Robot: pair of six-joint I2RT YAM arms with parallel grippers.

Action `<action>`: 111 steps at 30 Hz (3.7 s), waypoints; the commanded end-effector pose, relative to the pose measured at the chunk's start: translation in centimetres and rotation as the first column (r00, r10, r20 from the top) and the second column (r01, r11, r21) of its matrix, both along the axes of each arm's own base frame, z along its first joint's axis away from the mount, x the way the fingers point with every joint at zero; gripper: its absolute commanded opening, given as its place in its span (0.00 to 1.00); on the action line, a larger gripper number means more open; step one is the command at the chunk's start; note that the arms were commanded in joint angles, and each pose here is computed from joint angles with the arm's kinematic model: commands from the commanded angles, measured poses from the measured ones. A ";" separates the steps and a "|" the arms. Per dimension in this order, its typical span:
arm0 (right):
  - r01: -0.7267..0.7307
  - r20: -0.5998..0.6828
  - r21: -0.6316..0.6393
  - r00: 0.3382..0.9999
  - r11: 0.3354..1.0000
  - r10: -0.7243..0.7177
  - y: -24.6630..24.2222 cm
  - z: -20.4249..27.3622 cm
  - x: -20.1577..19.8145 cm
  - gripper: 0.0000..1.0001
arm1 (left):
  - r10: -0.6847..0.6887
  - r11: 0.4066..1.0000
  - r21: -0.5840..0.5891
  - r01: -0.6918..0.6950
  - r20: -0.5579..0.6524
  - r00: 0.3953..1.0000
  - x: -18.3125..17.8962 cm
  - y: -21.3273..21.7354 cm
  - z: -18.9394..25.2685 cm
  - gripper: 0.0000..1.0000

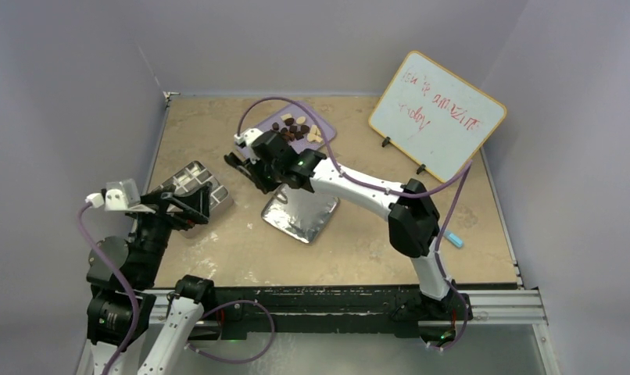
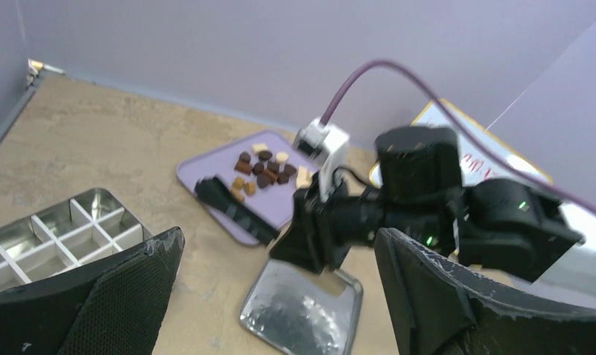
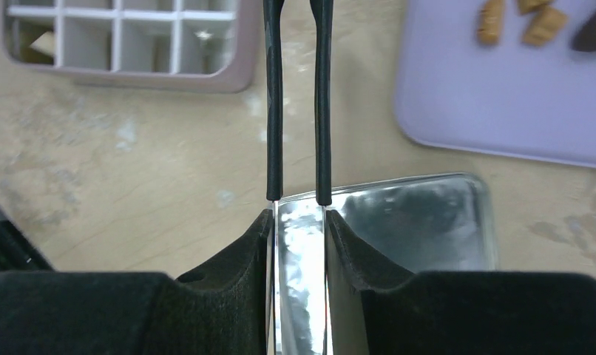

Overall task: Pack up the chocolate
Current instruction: Pick up the fake chocolate from the plate, then place the fake chocolate in the packing box, then pick up the fake chocolate from the plate.

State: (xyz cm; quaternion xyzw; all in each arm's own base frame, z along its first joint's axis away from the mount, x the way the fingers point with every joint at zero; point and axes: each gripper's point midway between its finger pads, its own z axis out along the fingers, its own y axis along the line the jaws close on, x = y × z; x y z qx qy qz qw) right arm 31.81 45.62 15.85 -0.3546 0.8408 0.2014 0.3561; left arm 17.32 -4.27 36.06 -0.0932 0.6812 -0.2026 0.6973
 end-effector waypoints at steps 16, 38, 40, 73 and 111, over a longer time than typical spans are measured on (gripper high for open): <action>-0.263 -0.034 0.027 0.964 0.964 0.264 8.8 -1.2 -11.0 0.22 | 0.070 0.998 -0.010 -0.070 0.130 0.989 -3.3 2.0 6.1 1.00; -0.269 -0.040 0.002 0.962 0.963 0.269 10.4 -3.1 -10.9 0.35 | 0.060 0.998 -0.011 -0.060 0.106 0.992 -2.7 1.7 4.9 1.00; -0.268 -0.041 -0.001 0.963 0.963 0.268 10.4 -3.2 -10.9 0.36 | 0.060 0.998 -0.011 -0.059 0.106 0.993 -2.7 1.7 4.9 1.00; -0.101 0.059 0.034 0.993 0.994 0.099 3.6 3.0 -5.3 0.37 | 0.008 1.000 -0.028 -0.007 0.064 0.998 -1.0 0.3 2.8 1.00; 0.150 -0.003 -0.211 0.988 0.966 -0.154 -5.3 -6.2 8.6 0.39 | -0.033 0.998 0.055 0.040 -0.115 0.993 3.4 -1.2 -5.4 1.00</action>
